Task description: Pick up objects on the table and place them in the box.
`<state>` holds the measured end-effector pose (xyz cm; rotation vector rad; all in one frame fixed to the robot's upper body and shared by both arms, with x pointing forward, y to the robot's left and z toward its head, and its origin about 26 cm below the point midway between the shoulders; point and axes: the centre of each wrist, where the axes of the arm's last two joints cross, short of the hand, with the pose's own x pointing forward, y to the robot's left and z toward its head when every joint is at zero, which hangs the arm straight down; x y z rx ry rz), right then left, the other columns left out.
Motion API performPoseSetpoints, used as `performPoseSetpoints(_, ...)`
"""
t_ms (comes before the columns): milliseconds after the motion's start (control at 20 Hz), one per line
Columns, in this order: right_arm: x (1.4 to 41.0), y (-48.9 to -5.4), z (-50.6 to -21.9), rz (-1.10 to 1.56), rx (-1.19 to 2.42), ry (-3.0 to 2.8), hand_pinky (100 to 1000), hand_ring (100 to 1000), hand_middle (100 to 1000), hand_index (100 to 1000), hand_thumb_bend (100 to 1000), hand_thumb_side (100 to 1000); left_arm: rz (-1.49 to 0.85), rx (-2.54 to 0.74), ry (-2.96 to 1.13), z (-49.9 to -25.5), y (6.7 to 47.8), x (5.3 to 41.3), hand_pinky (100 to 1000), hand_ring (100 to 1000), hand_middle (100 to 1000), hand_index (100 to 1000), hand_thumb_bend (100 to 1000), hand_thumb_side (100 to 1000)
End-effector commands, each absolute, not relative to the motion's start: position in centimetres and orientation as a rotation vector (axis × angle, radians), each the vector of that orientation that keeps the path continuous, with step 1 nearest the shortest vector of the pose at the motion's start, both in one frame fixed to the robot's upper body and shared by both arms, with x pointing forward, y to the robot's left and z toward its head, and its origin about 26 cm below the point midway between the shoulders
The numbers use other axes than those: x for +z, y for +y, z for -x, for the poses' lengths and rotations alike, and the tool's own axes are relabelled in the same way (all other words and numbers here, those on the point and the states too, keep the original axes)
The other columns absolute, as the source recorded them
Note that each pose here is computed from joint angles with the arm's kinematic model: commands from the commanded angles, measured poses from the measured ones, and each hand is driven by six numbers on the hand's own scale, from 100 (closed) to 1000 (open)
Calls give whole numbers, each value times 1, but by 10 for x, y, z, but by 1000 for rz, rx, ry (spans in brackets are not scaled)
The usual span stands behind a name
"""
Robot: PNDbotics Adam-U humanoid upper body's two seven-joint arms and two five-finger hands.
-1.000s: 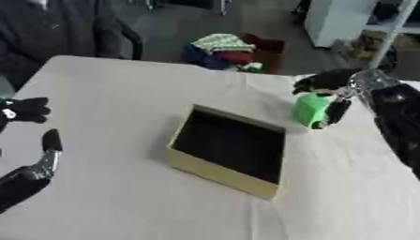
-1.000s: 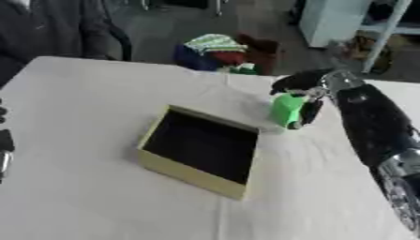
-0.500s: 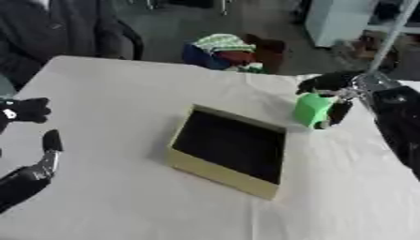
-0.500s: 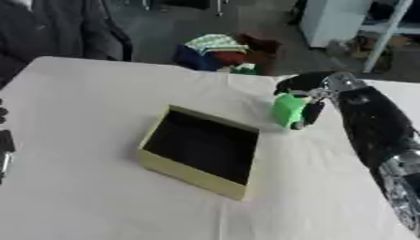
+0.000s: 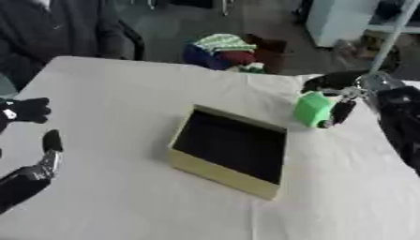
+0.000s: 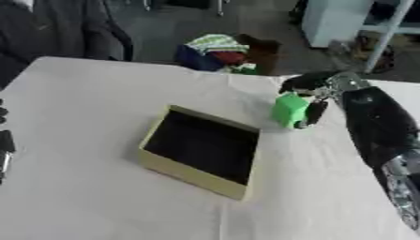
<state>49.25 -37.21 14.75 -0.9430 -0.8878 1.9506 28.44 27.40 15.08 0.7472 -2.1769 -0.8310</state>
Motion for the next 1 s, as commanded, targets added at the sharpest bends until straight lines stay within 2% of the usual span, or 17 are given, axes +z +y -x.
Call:
performPoseSetpoints(50,166,-386,-491,997,1916,-883,931,1000,1000,991,453,323,-773,-847,-2203,-284,276,161,715,643,647,839,100,430)
performPoseSetpoints(100,166,-386,-491,997,1916,-883,929,1000,1000,922,450,308,-773,-847,-2203,-284,276,161,715,643,647,839,100,430)
performPoseSetpoints(450,166,-386,-491,1002,1916,-890,927,1000,1000,778,422,274,-773,-849,-2204,-284,276,161,715,644,648,839,100,430)
performPoseSetpoints(700,173,-382,-494,1012,1923,-932,926,1000,1000,759,398,237,-773,-850,-2204,-284,276,161,716,645,648,839,100,428)
performPoseSetpoints(1000,201,-360,-502,1030,1993,-1083,926,1000,1000,757,389,179,-773,-852,-2197,-283,277,160,716,645,648,839,100,429)
